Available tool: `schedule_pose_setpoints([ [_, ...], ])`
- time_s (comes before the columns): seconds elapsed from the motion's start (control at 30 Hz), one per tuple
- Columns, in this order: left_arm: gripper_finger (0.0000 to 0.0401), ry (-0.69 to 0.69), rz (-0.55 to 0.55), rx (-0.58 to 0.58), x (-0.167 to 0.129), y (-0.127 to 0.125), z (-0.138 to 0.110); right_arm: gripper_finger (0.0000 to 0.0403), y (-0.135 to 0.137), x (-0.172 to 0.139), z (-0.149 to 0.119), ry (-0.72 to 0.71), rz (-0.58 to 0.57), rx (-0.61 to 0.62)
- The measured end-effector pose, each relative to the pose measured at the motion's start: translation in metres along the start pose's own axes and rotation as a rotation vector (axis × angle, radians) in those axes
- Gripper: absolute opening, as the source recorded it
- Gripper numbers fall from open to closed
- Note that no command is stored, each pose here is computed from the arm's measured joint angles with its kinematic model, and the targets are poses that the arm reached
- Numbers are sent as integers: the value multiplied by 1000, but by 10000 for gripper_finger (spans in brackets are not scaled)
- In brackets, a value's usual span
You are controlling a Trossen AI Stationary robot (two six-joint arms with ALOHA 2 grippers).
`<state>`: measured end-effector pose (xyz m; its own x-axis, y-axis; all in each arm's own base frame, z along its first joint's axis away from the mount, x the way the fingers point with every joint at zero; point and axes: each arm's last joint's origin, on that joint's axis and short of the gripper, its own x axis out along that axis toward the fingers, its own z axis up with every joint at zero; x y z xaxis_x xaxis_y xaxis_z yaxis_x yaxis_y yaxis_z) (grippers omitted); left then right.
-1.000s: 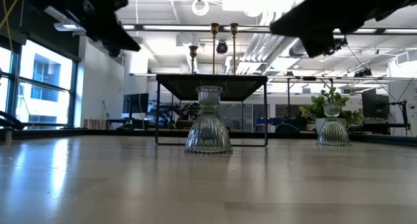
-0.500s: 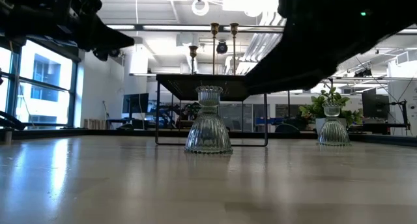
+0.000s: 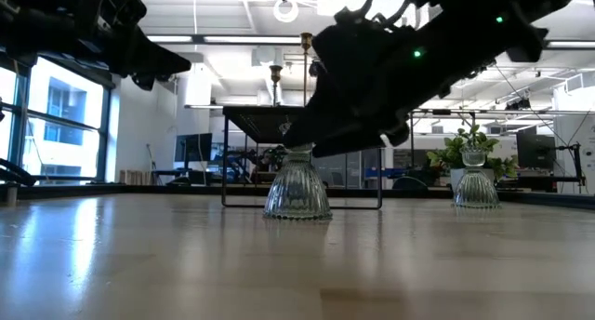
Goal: Pick & Place candle stick holders
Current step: Put the middle green glass on the shelf
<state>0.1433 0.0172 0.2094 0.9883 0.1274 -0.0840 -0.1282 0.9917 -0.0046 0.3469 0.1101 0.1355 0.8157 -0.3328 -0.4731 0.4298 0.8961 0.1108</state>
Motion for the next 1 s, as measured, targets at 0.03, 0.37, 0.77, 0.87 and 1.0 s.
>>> schedule_pose_setpoints([
  [0.03,10,0,0,0,0,0,0,306,-1,1,1,-5,5,-5],
  [0.37,10,6,0,0,0,0,-1,245,-8,21,-3,6,86,-50],
  [0.77,10,8,0,0,0,0,-1,129,7,0,21,-95,223,-76],
  [0.87,10,8,0,0,0,0,-1,129,10,-26,43,-116,257,-68],
  [1.0,10,8,0,0,0,0,-1,130,-2,-69,77,-165,188,-52],
])
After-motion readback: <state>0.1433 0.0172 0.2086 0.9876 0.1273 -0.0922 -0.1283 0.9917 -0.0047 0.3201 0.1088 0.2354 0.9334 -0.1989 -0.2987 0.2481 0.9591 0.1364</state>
